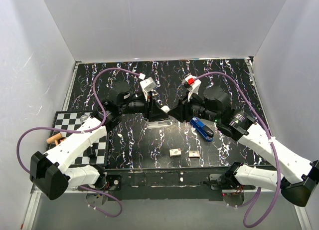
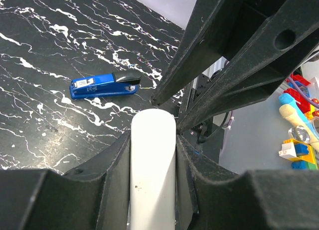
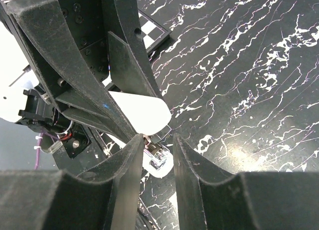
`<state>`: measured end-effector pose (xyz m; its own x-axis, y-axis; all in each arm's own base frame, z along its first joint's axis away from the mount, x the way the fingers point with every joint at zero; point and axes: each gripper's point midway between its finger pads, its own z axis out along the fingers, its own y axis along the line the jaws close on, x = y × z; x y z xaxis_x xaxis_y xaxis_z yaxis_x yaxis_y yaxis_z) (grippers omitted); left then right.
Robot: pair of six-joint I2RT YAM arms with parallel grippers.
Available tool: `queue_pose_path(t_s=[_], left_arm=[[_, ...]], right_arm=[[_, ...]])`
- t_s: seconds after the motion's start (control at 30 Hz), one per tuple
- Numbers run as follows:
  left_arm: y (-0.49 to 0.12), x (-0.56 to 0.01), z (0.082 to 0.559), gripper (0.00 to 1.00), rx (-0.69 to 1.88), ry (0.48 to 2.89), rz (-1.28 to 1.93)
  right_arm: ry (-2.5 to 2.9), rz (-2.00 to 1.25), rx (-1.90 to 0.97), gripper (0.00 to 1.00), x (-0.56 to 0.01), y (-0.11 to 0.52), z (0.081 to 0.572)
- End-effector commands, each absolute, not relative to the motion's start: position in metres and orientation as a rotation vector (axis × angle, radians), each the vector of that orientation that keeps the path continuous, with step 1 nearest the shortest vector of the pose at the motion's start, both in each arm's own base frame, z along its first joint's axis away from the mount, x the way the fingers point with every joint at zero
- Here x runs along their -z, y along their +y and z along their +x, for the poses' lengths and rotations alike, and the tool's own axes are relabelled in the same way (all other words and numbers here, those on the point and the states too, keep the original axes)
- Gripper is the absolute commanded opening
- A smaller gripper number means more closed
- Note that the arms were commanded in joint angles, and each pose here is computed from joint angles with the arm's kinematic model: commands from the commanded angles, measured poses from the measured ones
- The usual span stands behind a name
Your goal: Unload the staples from the stapler
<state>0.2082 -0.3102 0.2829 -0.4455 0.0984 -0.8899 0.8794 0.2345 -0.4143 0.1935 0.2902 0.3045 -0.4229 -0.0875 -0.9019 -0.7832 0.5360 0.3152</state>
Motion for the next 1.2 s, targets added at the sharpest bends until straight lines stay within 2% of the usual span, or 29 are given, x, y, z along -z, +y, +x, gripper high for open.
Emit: queue_pose_path(t_s=[0.0,1.17], left_arm=[[-0.314,-0.313,0.204,0.00,1.312,1.634,0.930],[-0.319,-0.373,0.167,0.00,1.622,1.481,0.878]], right_arm=[[1.814,-0.699,-0.954,0.38,-0.312,0.292,0.196],[1.764,-0.559,-0.886,0.38,-0.260,0.298,0.230]])
